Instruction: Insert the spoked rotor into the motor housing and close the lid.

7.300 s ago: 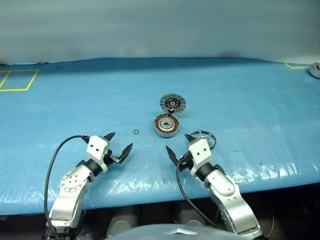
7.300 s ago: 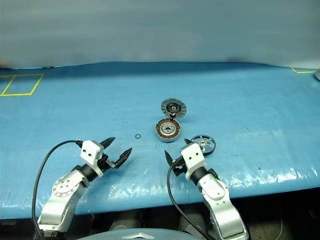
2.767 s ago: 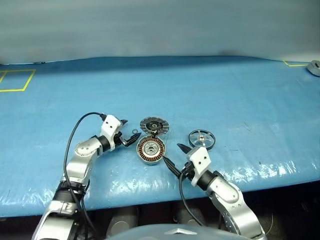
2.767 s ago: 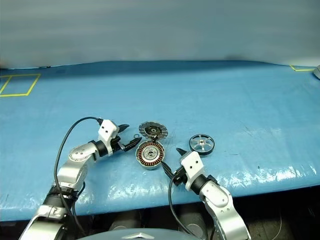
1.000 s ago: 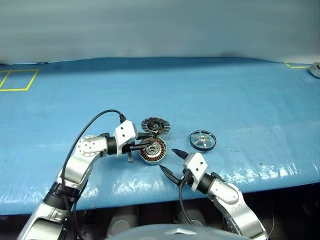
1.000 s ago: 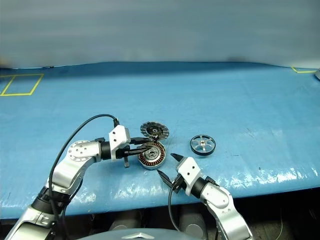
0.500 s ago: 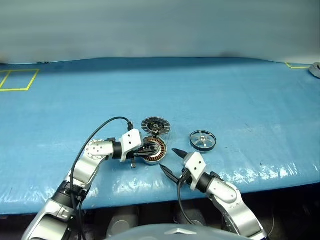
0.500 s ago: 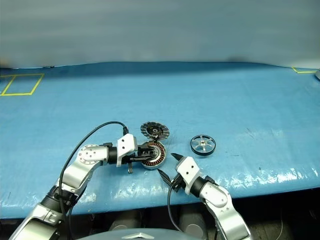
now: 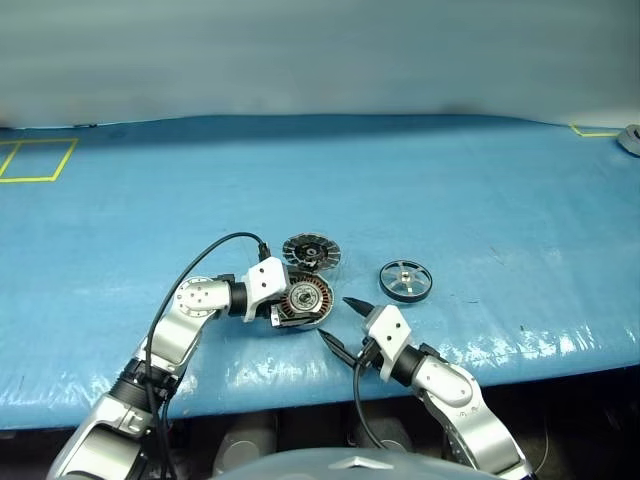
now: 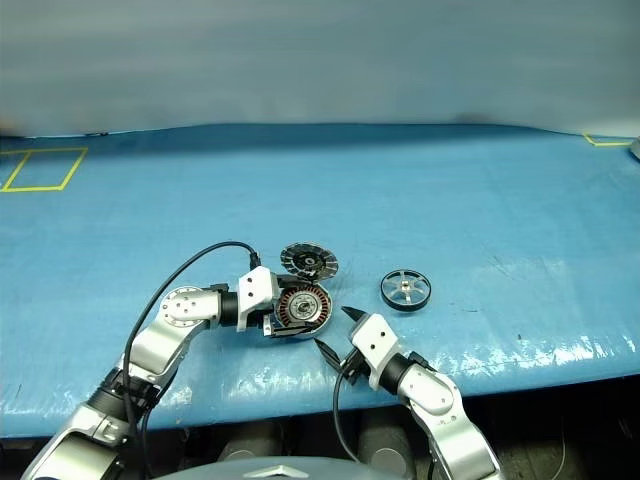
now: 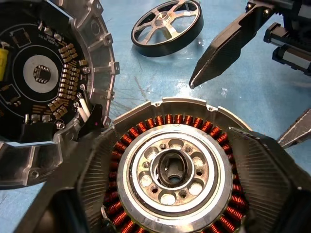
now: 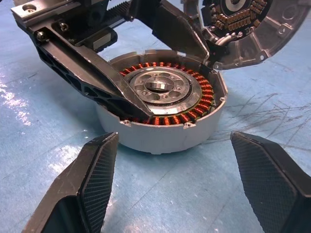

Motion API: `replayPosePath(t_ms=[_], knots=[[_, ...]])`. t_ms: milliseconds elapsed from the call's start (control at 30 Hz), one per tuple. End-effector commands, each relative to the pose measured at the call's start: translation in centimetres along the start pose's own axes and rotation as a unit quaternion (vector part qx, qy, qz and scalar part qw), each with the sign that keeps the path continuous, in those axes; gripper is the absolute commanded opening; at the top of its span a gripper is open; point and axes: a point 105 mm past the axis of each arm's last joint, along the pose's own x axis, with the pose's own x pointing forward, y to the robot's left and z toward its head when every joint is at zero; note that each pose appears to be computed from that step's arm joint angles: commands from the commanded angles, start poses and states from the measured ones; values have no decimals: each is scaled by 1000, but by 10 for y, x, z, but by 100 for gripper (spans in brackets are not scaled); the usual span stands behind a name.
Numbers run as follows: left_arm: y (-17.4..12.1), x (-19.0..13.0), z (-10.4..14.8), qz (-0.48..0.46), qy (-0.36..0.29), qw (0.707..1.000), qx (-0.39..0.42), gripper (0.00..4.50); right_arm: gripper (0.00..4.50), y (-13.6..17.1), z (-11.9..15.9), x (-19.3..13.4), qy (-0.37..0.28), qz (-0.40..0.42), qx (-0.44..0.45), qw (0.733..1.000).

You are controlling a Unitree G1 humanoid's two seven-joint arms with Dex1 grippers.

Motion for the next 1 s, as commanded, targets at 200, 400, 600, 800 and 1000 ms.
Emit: replayPosePath(t_ms=[200,400,600,800,1000], knots=[[-4,-25,30,34,-74,996,-27,290,388,-7,19,0,-20,-30,28,999],[-8,-42,22,108,-92,989,-49,82,370,-11,36,-5,26,-23,47,998],[-27,-50,5,157,-98,981,-65,0,198,-2,53,-7,65,41,44,996],[-45,-55,-6,192,-106,969,-115,0,1,-3,59,17,117,25,27,992],[-53,-59,-16,216,-102,963,-123,0,1,-5,68,39,139,-3,75,987]])
